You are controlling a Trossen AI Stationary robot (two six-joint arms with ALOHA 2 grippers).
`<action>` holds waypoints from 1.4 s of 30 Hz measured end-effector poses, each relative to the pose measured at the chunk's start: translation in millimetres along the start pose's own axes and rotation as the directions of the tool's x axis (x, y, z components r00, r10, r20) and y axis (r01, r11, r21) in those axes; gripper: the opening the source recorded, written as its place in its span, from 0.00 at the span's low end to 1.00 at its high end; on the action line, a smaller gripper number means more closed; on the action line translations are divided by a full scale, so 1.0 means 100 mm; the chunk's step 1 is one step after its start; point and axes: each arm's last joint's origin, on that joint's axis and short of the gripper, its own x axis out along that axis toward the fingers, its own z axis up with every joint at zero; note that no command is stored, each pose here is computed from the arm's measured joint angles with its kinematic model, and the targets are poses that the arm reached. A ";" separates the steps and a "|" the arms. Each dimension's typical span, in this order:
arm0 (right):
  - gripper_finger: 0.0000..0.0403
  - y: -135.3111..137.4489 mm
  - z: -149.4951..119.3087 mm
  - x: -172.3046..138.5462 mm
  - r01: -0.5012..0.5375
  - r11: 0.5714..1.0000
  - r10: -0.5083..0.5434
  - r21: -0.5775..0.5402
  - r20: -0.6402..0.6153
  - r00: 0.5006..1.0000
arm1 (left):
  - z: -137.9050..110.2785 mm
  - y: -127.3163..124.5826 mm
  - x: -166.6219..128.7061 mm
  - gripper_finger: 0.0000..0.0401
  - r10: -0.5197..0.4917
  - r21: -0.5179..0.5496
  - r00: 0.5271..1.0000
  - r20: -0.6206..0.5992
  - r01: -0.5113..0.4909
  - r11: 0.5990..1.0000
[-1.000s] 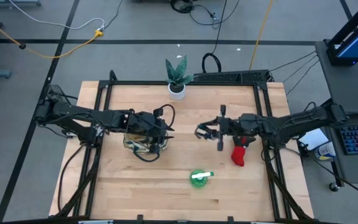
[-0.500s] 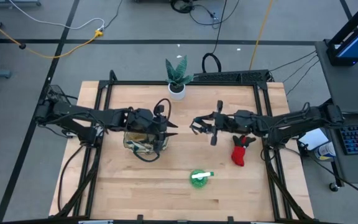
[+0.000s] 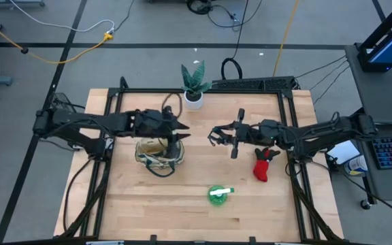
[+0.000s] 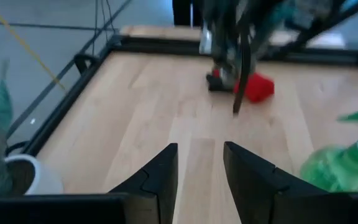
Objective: Pick & Place Garden tools in Gardening bag
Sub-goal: Put the green shear scissors into the white gardening bag
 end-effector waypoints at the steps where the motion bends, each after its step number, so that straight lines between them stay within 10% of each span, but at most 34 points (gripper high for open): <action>1: 0.13 0.00 0.00 0.00 -0.001 1.000 0.001 0.000 -0.001 1.000 | 0.02 0.01 -0.07 0.33 -0.002 -0.015 1.000 0.011 0.002 1.000; 21: 0.13 0.00 0.05 0.02 0.006 1.000 -0.008 0.017 0.066 0.998 | 0.17 0.14 -1.11 0.33 -0.014 0.000 0.981 0.195 0.015 1.000; 42: 0.13 0.08 -0.01 0.44 -0.064 0.997 0.059 0.030 0.158 0.986 | 0.12 0.15 -1.16 0.33 -0.013 0.005 0.988 0.153 0.012 1.000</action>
